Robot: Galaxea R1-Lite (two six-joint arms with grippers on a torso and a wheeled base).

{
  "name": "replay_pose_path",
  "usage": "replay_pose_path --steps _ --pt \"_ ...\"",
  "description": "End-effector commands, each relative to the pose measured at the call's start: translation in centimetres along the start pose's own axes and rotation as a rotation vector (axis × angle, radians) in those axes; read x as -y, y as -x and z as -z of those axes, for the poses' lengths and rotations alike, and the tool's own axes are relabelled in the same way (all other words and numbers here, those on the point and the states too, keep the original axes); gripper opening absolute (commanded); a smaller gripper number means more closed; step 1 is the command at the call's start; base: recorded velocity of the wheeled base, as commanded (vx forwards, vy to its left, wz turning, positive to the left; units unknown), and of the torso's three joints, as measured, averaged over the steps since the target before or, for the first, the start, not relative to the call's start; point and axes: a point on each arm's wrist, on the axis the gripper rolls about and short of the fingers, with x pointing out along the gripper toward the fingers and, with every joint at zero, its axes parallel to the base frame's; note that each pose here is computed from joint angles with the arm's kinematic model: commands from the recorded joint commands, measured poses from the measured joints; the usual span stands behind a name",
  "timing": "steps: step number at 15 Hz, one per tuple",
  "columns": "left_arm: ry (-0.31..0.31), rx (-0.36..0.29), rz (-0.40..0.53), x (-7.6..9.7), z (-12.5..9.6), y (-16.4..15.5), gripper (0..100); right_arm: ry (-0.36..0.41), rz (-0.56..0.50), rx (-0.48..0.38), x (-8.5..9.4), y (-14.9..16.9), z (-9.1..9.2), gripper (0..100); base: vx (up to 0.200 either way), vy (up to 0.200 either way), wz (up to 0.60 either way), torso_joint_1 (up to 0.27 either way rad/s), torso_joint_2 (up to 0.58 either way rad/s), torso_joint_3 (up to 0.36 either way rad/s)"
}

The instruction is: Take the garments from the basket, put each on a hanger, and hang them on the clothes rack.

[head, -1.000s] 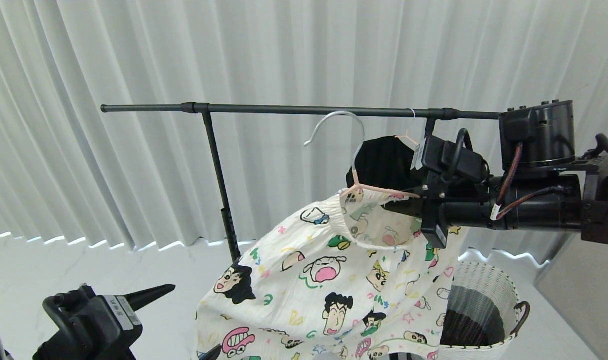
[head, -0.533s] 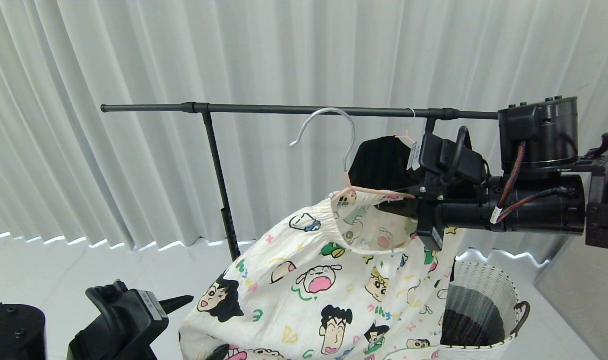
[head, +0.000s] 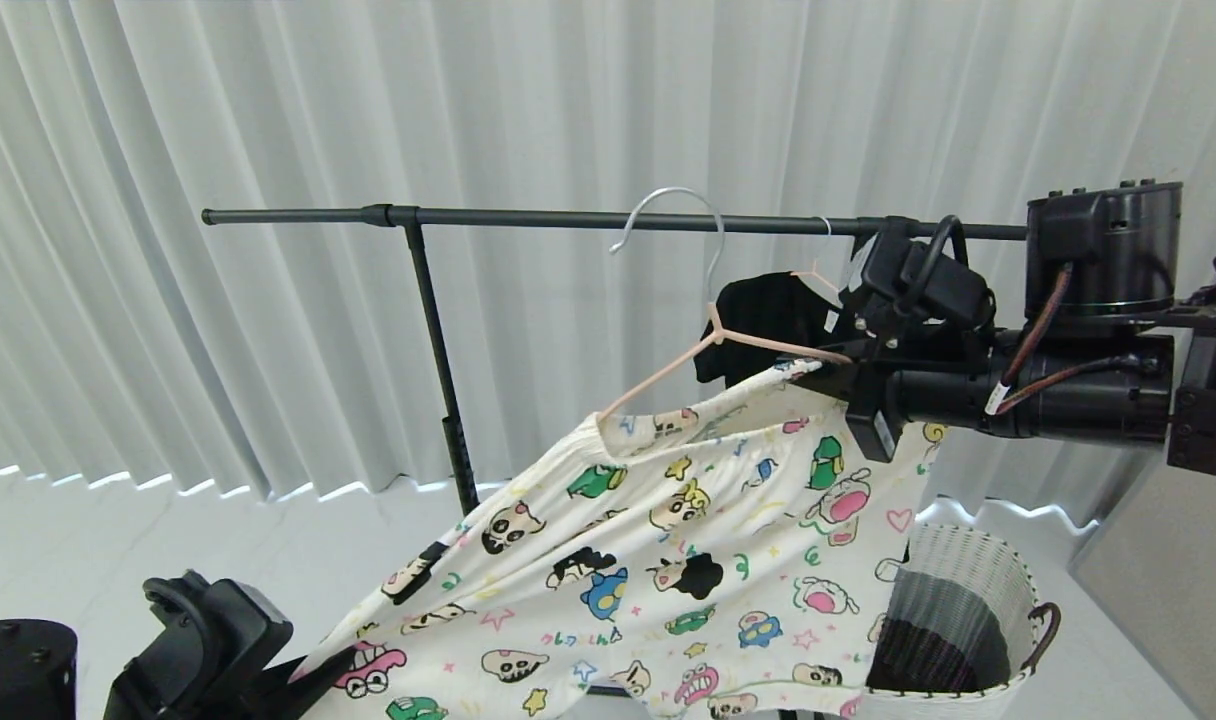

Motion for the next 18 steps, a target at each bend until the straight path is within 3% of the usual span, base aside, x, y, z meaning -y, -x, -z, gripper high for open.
replay_pose_path --steps 1,3,4,7,10,13,16,18 --pt "0.011 -0.015 -0.020 -0.2 0.3 0.1 0 -0.021 0.033 0.003 0.2 -0.3 0.0 0 0.000 0.000 0.00 0.000 0.00 0.000" --pt "-0.004 0.017 -0.008 -0.2 -0.5 -0.1 0 -0.029 0.039 0.000 -0.1 -0.6 0.0 0 0.000 0.000 0.00 0.000 0.00 0.000" --pt "-0.010 0.033 -0.005 -0.2 -0.9 -0.1 100 -0.028 0.032 0.000 -0.3 -0.7 -0.1 0 0.000 0.000 0.00 0.000 0.00 0.000" --pt "-0.006 0.082 -0.018 -0.4 -1.7 0.2 100 -0.027 0.025 -0.005 -0.6 -1.1 0.0 0 0.000 0.000 0.00 0.000 0.00 0.000" --pt "-0.001 0.110 -0.034 -0.5 -1.8 0.8 100 -0.058 0.093 -0.048 -0.4 -1.0 0.2 0 0.000 0.000 0.00 0.000 0.00 0.000" --pt "0.152 0.153 -0.107 -1.2 -2.8 1.2 100 -0.196 0.293 -0.199 -0.3 -1.5 1.2 0 0.000 0.000 0.00 0.000 0.00 0.000" --pt "0.195 0.109 -0.272 -1.7 -3.0 1.0 100 -0.265 0.465 -0.365 -0.1 -2.7 3.3 0 0.000 0.000 0.00 0.000 0.00 0.000" --pt "0.201 0.096 -0.346 -1.9 -3.3 1.0 100 -0.267 0.560 -0.452 0.2 -3.9 4.8 0 0.000 0.000 0.00 0.000 0.00 0.000"
